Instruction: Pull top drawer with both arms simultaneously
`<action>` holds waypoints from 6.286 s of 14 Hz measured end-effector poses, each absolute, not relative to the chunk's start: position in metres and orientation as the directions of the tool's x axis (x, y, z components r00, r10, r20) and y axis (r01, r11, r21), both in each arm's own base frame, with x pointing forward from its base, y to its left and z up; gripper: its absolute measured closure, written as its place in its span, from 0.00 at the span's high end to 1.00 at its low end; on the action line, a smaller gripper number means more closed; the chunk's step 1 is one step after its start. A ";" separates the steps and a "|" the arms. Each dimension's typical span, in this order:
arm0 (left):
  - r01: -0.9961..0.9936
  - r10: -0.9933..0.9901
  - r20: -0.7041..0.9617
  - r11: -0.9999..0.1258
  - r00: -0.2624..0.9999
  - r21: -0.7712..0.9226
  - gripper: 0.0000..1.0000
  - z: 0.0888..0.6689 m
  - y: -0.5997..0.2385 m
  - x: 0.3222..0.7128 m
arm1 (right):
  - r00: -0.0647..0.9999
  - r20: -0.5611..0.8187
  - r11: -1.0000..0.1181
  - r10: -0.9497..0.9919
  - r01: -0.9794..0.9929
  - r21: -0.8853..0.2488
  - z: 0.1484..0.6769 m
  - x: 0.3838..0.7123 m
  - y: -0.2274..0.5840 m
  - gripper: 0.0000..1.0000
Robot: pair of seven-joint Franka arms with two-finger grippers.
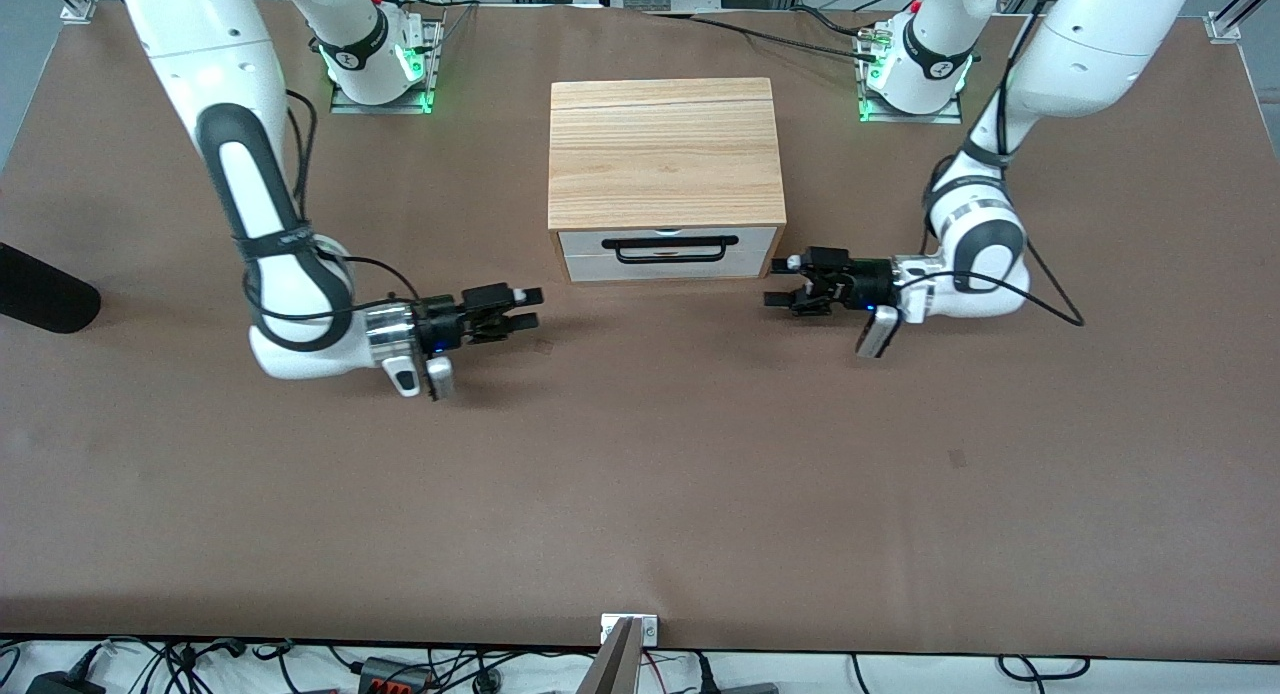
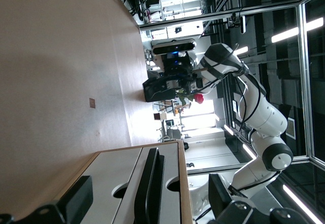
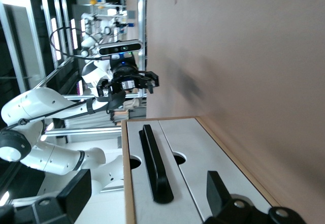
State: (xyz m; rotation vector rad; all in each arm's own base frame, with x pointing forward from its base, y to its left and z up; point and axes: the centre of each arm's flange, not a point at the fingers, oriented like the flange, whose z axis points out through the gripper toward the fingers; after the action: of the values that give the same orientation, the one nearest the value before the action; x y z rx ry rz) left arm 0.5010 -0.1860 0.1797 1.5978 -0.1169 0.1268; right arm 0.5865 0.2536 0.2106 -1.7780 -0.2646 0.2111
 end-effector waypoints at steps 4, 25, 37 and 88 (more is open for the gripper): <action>-0.128 0.000 0.128 -0.008 0.992 0.992 1.00 0.169 -0.207 0.486 | 0.935 0.000 -0.191 0.354 0.072 -0.979 0.189 0.562 0.298 1.00; -0.044 -0.042 0.045 0.023 0.998 0.999 0.18 0.146 -0.234 0.452 | 0.915 -0.011 -0.142 0.404 0.051 -0.989 0.170 0.521 0.352 0.57; -0.039 -0.041 0.040 0.023 0.998 0.999 0.18 0.145 -0.234 0.451 | 0.911 0.004 -0.123 0.412 0.060 -0.991 0.169 0.517 0.354 0.19; -0.367 -0.411 0.236 -0.274 0.880 0.889 1.00 0.257 -0.114 0.641 | 0.959 0.028 -0.332 0.282 0.125 -0.935 0.253 0.673 0.278 1.00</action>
State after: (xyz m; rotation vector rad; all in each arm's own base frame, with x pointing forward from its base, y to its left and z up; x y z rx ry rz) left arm 0.6413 -0.1137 0.2572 1.8881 -0.5765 -0.0476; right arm 0.6730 0.2783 0.2529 -1.9135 -0.2951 0.1637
